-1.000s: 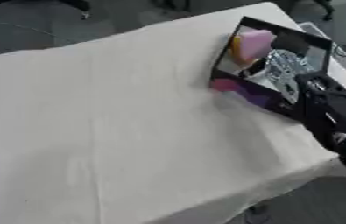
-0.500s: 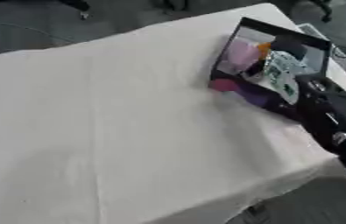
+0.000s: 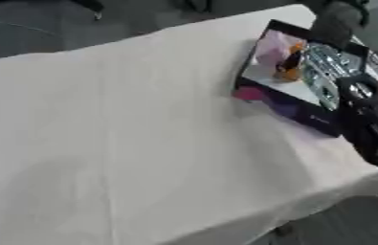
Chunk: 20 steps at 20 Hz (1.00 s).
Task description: Pick up the objects with one hand, pass them to the other hand, and then place them into the box on the other side of the table.
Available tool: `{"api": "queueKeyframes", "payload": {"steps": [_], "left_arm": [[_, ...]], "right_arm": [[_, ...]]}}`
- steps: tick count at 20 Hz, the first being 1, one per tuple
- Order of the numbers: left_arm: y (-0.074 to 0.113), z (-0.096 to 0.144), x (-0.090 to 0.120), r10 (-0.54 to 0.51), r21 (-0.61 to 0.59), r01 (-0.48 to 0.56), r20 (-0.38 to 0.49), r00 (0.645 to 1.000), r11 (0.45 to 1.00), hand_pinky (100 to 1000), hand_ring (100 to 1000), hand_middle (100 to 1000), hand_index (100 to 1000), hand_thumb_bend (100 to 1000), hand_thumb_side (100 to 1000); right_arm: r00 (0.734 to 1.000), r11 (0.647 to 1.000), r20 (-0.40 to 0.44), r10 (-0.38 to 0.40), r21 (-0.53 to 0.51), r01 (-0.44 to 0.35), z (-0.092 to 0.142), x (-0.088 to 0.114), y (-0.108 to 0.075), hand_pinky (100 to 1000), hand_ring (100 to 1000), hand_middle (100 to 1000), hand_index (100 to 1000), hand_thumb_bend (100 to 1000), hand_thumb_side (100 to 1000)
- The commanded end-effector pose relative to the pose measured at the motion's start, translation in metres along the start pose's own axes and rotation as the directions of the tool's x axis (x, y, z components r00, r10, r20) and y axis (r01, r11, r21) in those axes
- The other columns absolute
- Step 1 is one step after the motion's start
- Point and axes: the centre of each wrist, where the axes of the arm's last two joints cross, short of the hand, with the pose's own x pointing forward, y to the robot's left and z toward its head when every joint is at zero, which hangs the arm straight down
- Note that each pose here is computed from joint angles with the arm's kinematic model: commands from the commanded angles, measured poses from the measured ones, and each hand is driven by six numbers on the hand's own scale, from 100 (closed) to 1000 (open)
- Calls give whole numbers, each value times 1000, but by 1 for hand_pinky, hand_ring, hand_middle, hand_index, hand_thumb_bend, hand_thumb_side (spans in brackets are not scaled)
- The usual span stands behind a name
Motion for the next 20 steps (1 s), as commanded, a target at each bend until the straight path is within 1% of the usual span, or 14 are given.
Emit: {"api": "queueKeyframes", "payload": {"steps": [1,3,5,8,9,10,11,13,14,15,17,18,20], "left_arm": [[38,18,13,-307,-125,318,98,947,940,714,628,640,766,100,542],[50,31,7,-407,-116,412,67,911,904,718,636,649,773,100,490],[57,42,0,-490,-110,491,37,871,864,728,654,670,787,100,395],[68,44,2,-596,-96,590,-39,802,801,743,683,699,802,100,259],[70,43,3,-632,-91,626,-65,773,775,744,685,701,803,100,251],[72,41,4,-666,-85,660,-88,741,746,753,701,719,811,100,208],[74,41,5,-703,-76,700,-113,702,710,756,708,725,815,100,194],[75,40,3,-766,-58,769,-156,623,637,759,714,733,819,104,183],[74,40,1,-793,-49,799,-175,584,600,760,717,736,820,131,181],[73,39,-3,-816,-43,825,-190,547,563,760,717,736,820,131,181],[68,40,-11,-850,-38,864,-205,484,501,760,717,736,820,131,181],[67,42,-14,-862,-34,883,-236,448,468,761,722,743,827,231,190],[64,46,-22,-883,-35,920,-297,364,391,758,721,742,828,249,190]], "right_arm": [[992,986,82,94,-149,-81,19,3,-53,886,921,916,1000,631,267],[976,974,140,169,-177,-143,38,4,-78,889,923,914,1000,626,268],[959,963,172,225,-186,-192,55,3,-100,889,922,912,1000,623,272],[945,955,198,262,-194,-224,75,1,-120,889,919,908,1000,621,277],[942,954,205,265,-201,-225,79,0,-123,889,919,908,1000,621,278],[940,953,212,266,-205,-223,82,0,-125,888,917,905,1000,621,279],[939,953,222,264,-209,-219,84,1,-127,888,916,903,1000,621,280],[937,954,236,259,-216,-209,86,4,-131,888,914,898,1000,621,283],[936,954,243,255,-220,-203,87,5,-133,888,913,897,1000,621,285],[935,954,247,253,-224,-199,88,6,-134,888,913,897,1000,621,285],[934,954,252,252,-227,-196,88,7,-135,888,913,897,1000,621,285],[933,953,266,243,-245,-179,90,10,-139,886,909,889,1000,617,293],[929,949,294,226,-282,-142,93,15,-144,885,908,886,1000,615,297]]}}
